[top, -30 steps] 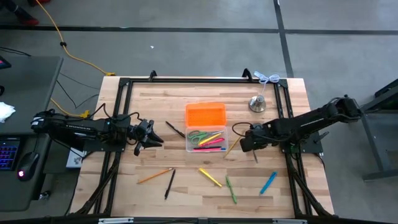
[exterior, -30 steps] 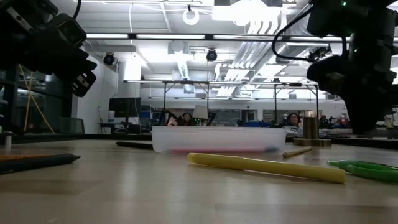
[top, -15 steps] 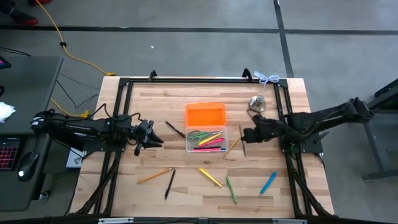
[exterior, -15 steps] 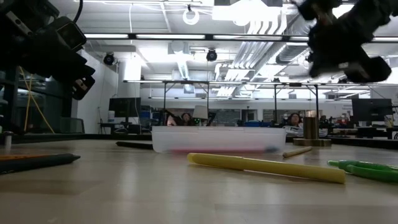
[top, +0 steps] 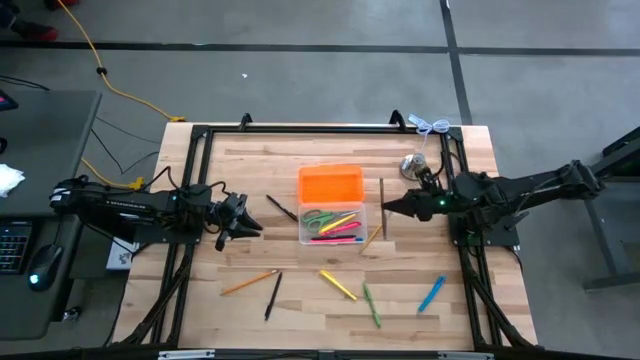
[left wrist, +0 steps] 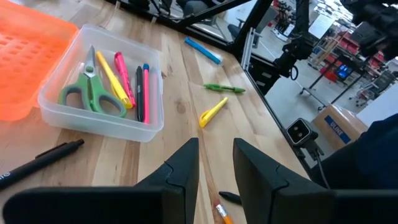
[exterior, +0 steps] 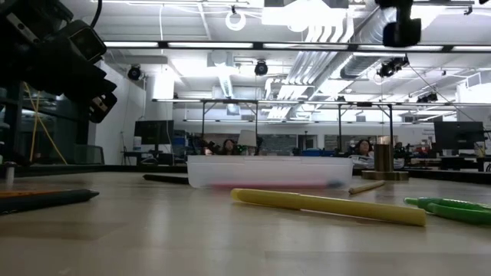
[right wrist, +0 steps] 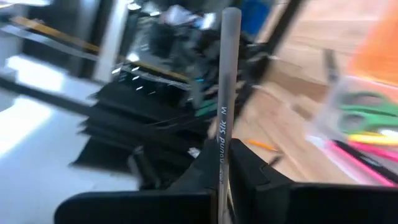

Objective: Pick & place school supplies into a supply box
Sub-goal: Put the gray pen into the container

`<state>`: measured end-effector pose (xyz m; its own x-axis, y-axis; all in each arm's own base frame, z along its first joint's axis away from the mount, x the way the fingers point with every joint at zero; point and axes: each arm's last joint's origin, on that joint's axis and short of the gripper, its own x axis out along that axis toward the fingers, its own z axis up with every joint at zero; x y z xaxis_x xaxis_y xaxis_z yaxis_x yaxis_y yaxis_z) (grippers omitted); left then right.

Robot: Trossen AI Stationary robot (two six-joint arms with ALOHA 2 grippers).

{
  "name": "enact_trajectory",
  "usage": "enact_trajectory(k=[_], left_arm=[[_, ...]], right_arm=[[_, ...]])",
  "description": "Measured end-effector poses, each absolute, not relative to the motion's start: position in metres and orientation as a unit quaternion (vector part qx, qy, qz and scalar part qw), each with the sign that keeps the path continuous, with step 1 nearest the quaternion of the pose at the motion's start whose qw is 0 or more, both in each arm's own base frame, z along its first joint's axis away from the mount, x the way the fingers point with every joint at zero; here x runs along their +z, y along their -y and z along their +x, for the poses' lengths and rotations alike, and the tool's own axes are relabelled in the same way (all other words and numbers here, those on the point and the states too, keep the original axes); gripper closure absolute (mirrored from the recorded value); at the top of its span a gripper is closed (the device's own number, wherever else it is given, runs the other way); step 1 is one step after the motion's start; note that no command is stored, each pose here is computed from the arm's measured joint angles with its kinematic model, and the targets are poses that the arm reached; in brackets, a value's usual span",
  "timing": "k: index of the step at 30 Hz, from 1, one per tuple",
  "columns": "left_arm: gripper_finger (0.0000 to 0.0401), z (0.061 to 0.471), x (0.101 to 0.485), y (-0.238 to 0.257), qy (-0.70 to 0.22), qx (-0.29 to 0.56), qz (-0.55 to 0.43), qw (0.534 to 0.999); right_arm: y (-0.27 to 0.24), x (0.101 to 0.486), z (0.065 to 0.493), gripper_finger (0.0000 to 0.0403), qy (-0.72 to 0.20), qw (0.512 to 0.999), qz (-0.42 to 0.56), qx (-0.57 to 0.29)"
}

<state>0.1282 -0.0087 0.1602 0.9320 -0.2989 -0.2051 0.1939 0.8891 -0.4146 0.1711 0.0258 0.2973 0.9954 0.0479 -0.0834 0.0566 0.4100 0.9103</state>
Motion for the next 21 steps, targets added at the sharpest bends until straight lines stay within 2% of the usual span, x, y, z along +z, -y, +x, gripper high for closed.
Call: enact_trajectory(k=[13, 21], left_arm=[[0.0272, 0.128, 0.16, 0.009, -0.133, -0.128, -0.198, 0.963], [0.0272, 0.128, 0.16, 0.009, -0.136, -0.127, -0.198, 0.962]], right_arm=[[-0.033, 0.327, 0.168, 0.0403, 0.036, 0.882, 0.43, 0.189], [-0.036, 0.337, 0.164, 0.0403, 0.076, 0.896, 0.353, 0.258]])
